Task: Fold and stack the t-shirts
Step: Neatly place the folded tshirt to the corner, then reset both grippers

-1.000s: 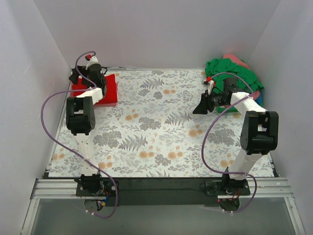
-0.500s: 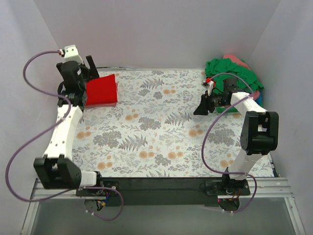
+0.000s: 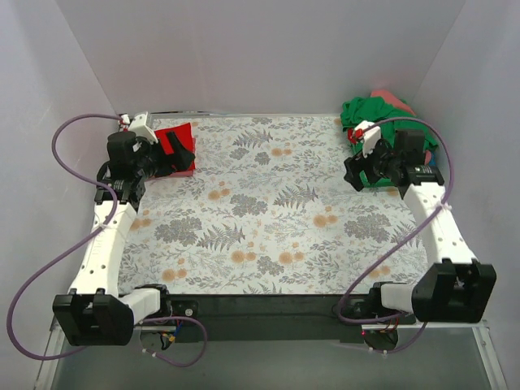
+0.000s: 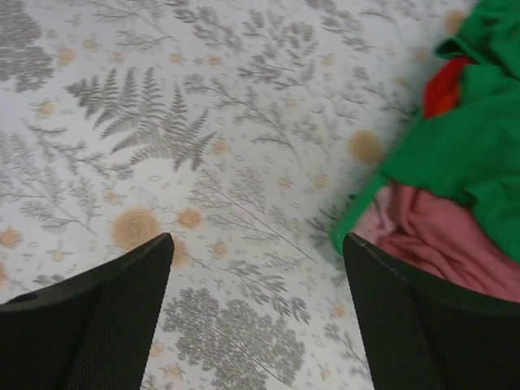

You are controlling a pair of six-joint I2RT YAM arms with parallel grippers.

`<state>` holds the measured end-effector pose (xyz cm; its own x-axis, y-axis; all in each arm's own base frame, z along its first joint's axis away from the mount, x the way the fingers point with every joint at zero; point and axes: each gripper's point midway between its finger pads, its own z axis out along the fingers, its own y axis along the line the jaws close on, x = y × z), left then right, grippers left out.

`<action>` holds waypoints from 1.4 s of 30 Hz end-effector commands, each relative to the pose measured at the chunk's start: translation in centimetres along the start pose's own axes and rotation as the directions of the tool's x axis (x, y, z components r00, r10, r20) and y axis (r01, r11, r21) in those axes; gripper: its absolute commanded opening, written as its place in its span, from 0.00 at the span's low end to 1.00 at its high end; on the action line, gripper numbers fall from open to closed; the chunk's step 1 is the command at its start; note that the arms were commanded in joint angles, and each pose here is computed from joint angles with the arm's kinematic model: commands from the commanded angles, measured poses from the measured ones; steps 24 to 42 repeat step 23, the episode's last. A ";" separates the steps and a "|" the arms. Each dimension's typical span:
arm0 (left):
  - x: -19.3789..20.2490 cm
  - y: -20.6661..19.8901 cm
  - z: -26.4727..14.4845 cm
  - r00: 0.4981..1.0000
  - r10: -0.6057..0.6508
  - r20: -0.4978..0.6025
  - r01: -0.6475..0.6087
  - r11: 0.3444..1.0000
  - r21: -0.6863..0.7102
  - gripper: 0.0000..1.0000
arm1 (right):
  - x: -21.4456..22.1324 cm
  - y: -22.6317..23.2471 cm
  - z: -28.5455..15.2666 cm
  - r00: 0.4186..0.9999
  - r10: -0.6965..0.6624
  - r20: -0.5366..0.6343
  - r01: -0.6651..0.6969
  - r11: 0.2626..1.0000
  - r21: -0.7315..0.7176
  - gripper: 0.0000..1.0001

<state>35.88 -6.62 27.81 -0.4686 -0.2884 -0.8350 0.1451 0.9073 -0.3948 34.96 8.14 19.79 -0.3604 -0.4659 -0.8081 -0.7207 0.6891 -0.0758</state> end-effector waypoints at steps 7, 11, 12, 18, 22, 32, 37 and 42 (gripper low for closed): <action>2.2 -2.4 -3.9 0.999 -0.025 0.024 0.022 0.994 0.109 0.93 | -1.3 -7.2 -10.4 0.940 0.153 0.304 -0.325 0.666 0.671 0.98; 3.6 -2.4 -4.3 0.999 -0.032 0.009 0.031 0.992 0.119 0.94 | -1.0 -7.1 -12.1 0.925 0.171 0.339 -0.370 0.604 0.706 0.98; 3.9 -2.3 -4.3 0.999 -0.033 0.006 0.032 0.992 0.118 0.94 | -0.9 -7.2 -12.4 0.926 0.169 0.338 -0.369 0.592 0.717 0.98; 3.9 -2.3 -4.8 0.999 -0.030 0.018 0.028 0.993 0.116 0.95 | -0.2 -7.6 -13.6 0.922 0.172 0.346 -0.383 0.530 0.757 0.98; 3.7 -2.4 -4.8 0.999 -0.030 0.021 0.027 0.993 0.119 0.95 | -0.4 -7.4 -13.3 0.935 0.151 0.320 -0.347 0.563 0.750 0.98; 3.8 -2.5 -4.8 0.999 -0.032 0.019 0.029 0.992 0.121 0.95 | -0.6 -7.4 -13.0 0.936 0.149 0.319 -0.344 0.574 0.743 0.98; 3.8 -2.5 -4.8 0.999 -0.032 0.019 0.029 0.992 0.121 0.95 | -0.6 -7.4 -13.0 0.936 0.149 0.319 -0.344 0.574 0.743 0.98; 3.8 -2.5 -4.8 0.999 -0.032 0.019 0.029 0.992 0.121 0.95 | -0.6 -7.4 -13.0 0.936 0.149 0.319 -0.344 0.574 0.743 0.98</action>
